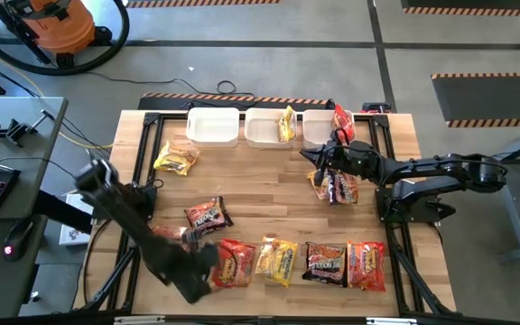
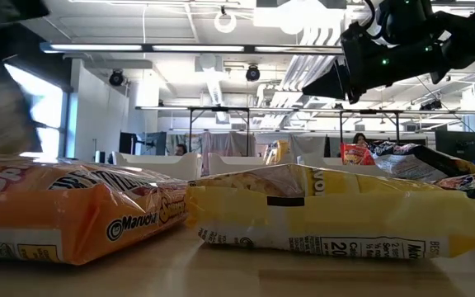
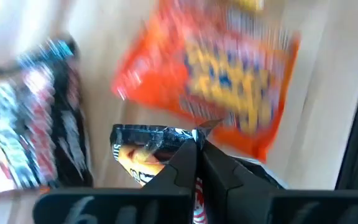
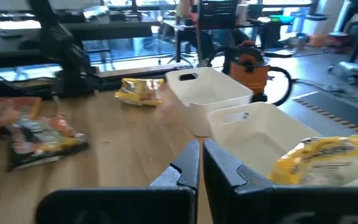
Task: Sort Maruchan noodles
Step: Put the black noodle into the left white bin
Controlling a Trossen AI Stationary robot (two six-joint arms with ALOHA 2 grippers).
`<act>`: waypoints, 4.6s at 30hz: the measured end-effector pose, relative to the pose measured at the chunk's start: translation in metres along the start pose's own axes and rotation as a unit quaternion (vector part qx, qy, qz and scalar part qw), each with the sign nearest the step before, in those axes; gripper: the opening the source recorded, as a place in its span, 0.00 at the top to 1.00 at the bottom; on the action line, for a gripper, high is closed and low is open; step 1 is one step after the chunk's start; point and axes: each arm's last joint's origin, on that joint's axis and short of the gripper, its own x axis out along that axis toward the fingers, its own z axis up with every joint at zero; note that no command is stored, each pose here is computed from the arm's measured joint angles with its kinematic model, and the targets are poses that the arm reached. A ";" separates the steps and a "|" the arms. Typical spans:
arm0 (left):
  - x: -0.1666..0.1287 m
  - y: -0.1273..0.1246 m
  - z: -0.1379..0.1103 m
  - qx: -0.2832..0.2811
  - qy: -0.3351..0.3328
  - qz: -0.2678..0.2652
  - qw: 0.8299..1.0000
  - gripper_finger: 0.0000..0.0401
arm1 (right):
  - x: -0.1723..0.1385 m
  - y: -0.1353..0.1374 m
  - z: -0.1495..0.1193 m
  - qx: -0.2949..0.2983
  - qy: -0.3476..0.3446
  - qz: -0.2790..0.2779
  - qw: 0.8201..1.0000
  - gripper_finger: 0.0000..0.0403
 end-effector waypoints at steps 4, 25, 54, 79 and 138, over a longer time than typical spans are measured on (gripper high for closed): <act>-0.004 0.035 0.000 -0.008 -0.093 -0.055 0.994 1.00 | 0.002 0.005 -0.002 0.000 0.003 0.049 0.999 0.91; 0.017 0.175 0.051 0.093 -0.347 -0.321 0.876 1.00 | 0.115 0.059 0.049 -0.009 0.072 0.424 0.903 0.38; 0.022 0.215 0.063 0.072 -0.372 -0.276 0.883 1.00 | 0.198 0.097 0.045 -0.036 0.131 0.533 0.835 0.39; -0.029 0.229 0.048 0.063 -0.424 -0.294 0.854 0.83 | 0.165 0.013 0.090 -0.072 0.166 0.377 0.908 0.84; -0.017 0.255 0.166 0.061 -0.048 0.044 0.996 0.43 | 0.142 0.018 0.038 -0.078 -0.029 0.199 0.976 0.84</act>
